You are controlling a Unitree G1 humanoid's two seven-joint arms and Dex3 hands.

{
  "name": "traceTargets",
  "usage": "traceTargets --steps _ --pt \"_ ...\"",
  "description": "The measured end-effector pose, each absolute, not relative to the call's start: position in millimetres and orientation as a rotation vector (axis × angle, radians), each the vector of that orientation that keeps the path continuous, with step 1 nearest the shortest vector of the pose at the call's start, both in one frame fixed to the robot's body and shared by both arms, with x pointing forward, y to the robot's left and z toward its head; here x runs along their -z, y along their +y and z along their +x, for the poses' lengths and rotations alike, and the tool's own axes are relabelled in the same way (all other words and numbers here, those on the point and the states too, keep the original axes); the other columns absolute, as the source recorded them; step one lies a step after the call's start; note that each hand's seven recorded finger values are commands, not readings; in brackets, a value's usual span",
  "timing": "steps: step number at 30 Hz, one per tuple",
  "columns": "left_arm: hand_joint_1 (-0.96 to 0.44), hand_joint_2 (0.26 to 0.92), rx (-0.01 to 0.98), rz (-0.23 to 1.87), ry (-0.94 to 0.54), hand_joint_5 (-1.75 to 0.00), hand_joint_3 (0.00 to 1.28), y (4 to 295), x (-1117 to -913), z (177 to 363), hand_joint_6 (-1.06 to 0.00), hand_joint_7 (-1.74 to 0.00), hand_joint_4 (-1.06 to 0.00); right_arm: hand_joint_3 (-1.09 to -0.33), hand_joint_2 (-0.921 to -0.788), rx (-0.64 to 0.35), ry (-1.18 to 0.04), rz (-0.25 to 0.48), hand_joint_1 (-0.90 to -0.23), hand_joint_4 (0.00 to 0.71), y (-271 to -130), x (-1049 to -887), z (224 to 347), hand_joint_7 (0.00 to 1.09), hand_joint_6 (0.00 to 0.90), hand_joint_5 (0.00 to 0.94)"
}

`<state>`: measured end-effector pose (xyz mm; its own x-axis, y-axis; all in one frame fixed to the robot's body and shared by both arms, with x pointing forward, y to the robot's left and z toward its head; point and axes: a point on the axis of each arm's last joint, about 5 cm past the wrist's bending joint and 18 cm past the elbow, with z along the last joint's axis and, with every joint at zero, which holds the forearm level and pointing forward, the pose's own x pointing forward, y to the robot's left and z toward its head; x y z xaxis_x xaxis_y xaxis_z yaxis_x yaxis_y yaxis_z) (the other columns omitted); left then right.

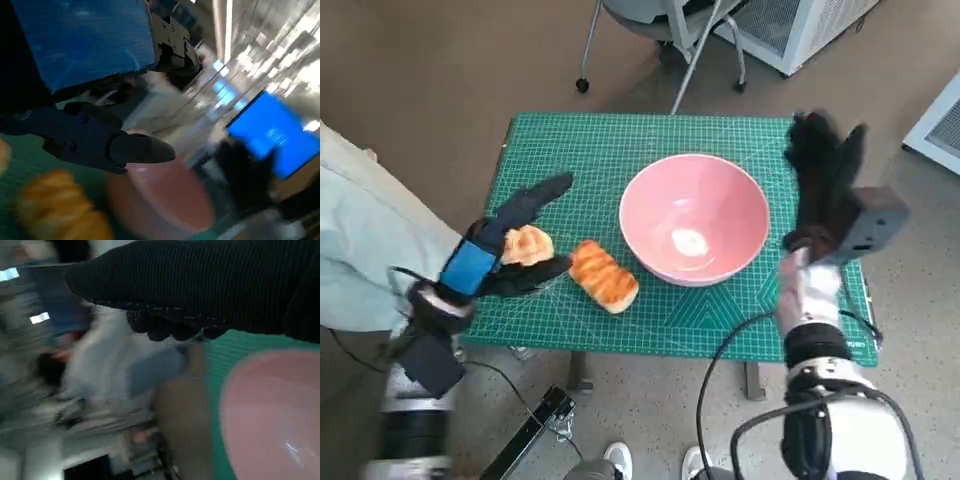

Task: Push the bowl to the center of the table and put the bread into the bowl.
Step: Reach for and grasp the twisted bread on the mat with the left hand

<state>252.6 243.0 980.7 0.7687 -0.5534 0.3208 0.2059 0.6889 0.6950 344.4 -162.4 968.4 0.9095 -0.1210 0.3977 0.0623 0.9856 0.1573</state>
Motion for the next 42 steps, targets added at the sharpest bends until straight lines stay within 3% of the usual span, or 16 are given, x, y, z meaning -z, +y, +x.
traceTargets --steps 5,11,15,25,42 --pt "-0.26 0.826 0.545 0.846 -0.460 0.00 0.00 242.1 -992.7 259.8 -0.39 -0.22 -0.42 -0.793 -0.921 -0.026 -0.636 0.081 -0.551 0.304 -166.7 -983.2 341.6 0.68 0.083 0.046" --pt "-0.22 0.782 0.635 1.016 -0.384 0.00 0.00 235.5 -1007.0 270.7 -0.46 -0.14 -0.42 -0.786 -0.921 -0.135 -0.821 0.041 -0.503 0.317 -167.0 -993.1 336.8 0.69 0.097 0.044" --pt "-0.20 0.765 0.675 1.083 -0.363 0.00 0.00 230.2 -1014.9 278.5 -0.49 -0.11 -0.42 -0.776 -0.921 -0.185 -0.889 0.008 -0.505 0.318 -169.1 -993.9 333.0 0.70 0.104 0.039" --pt "-0.20 0.761 0.779 1.193 -0.252 -0.01 0.00 219.0 -1012.1 296.0 -0.54 -0.10 -0.44 -0.731 -0.921 -0.258 -0.961 -0.039 -0.558 0.307 -173.2 -989.6 324.0 0.76 0.080 0.016" --pt "-0.22 0.771 0.890 1.397 -0.067 -0.01 0.00 197.4 -989.6 320.5 -0.55 -0.06 -0.46 -0.705 -0.921 -0.248 -0.986 -0.018 -0.588 0.317 -178.2 -983.8 318.9 0.79 0.053 0.014"
